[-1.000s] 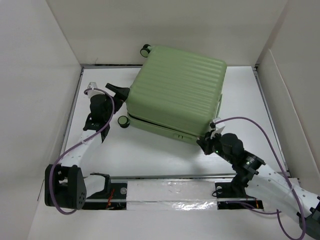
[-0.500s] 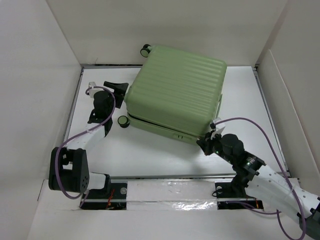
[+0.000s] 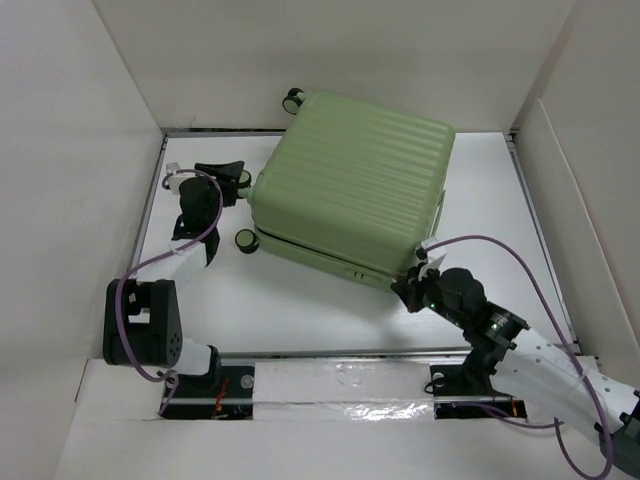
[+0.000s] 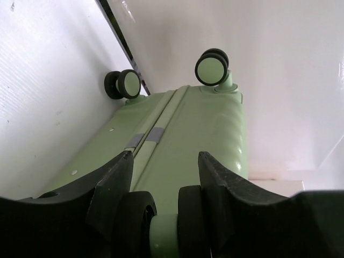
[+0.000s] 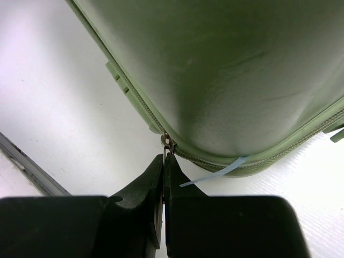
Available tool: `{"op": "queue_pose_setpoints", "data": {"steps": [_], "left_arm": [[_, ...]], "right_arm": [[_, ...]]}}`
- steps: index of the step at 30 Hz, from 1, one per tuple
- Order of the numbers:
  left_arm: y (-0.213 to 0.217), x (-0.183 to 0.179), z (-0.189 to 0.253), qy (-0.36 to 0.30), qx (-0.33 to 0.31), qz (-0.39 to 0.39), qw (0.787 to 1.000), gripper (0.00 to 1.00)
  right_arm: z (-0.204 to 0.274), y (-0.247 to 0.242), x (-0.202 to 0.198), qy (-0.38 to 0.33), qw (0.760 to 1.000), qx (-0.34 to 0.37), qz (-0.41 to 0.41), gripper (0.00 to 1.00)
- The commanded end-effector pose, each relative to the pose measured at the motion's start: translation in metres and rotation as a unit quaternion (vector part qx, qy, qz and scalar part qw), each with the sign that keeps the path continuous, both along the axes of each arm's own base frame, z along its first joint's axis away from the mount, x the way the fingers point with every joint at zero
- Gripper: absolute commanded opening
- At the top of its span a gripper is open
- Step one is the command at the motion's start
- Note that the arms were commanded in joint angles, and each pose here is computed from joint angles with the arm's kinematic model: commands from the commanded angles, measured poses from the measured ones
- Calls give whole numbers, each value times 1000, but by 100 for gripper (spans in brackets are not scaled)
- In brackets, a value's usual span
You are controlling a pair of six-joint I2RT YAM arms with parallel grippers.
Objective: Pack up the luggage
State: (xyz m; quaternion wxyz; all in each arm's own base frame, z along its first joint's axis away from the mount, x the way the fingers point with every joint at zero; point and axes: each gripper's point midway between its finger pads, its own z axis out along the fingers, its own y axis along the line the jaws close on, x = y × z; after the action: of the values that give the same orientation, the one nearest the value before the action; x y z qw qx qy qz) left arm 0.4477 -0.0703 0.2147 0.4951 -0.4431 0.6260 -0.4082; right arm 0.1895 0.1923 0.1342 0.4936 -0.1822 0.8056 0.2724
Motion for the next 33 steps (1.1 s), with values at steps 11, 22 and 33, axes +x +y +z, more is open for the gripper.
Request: {"op": "queue_pose_setpoints", "data": {"steps": [11, 22, 33], "left_arm": [[-71, -57, 43, -158, 73, -94, 980, 0], [-89, -109, -7, -131, 117, -118, 977, 0], [-60, -141, -43, -93, 171, -93, 976, 0]], "right_arm": [[107, 88, 25, -101, 990, 100, 15, 0], [111, 229, -13, -118, 978, 113, 133, 0], [123, 90, 31, -118, 991, 29, 57, 0]]}}
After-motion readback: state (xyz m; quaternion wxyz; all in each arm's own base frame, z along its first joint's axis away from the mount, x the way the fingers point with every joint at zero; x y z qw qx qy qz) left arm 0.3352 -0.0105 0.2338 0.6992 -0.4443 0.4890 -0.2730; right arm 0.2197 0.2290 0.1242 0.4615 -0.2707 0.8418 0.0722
